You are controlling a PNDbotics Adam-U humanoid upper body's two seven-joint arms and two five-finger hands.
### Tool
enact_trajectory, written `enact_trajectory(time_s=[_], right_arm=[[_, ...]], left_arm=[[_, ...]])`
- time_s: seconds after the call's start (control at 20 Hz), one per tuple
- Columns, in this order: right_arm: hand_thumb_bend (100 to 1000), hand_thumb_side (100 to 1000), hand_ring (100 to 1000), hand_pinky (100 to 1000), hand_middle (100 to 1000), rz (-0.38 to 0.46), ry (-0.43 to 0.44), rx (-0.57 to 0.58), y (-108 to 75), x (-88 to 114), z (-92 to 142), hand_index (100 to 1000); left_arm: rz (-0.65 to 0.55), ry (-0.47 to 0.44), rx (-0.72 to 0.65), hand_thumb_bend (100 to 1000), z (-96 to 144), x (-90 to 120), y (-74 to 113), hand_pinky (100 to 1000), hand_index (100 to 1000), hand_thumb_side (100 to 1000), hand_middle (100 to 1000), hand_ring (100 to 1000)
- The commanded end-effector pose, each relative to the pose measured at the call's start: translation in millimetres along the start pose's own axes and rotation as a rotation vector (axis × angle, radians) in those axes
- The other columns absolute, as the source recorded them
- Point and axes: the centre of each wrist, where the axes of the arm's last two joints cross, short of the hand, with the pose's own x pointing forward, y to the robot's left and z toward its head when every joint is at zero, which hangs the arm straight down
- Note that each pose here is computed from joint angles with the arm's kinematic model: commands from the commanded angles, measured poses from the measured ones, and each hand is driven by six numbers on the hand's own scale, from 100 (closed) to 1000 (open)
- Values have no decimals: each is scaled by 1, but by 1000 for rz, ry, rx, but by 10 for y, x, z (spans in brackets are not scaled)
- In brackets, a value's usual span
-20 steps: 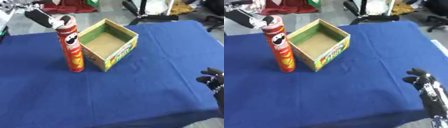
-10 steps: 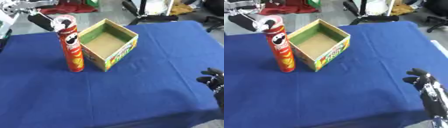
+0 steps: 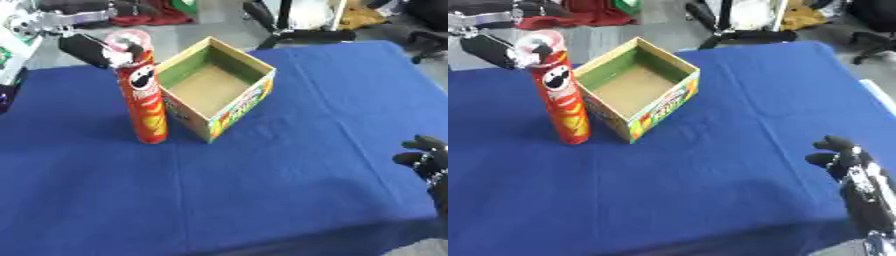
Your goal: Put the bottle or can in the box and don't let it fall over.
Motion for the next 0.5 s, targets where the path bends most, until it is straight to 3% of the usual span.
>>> enact_trajectory(time_s=[0.05,0.25,0.5], right_arm=[[100,675,673,782,719,13,-17,16,-22,45,-48,819],[100,676,673,782,718,12,-17,16,-21,44,-50,819],[100,677,673,782,718,11,-18,18,-17,44,-54,819]], left_arm=[[-70,-81,-107,100,44,-24,86,964,1000,805,902,992],[-59,-76,-121,100,51,-43,43,961,1000,896,899,992],[-47,-72,-124,100,55,-61,-6,958,1000,877,899,996]])
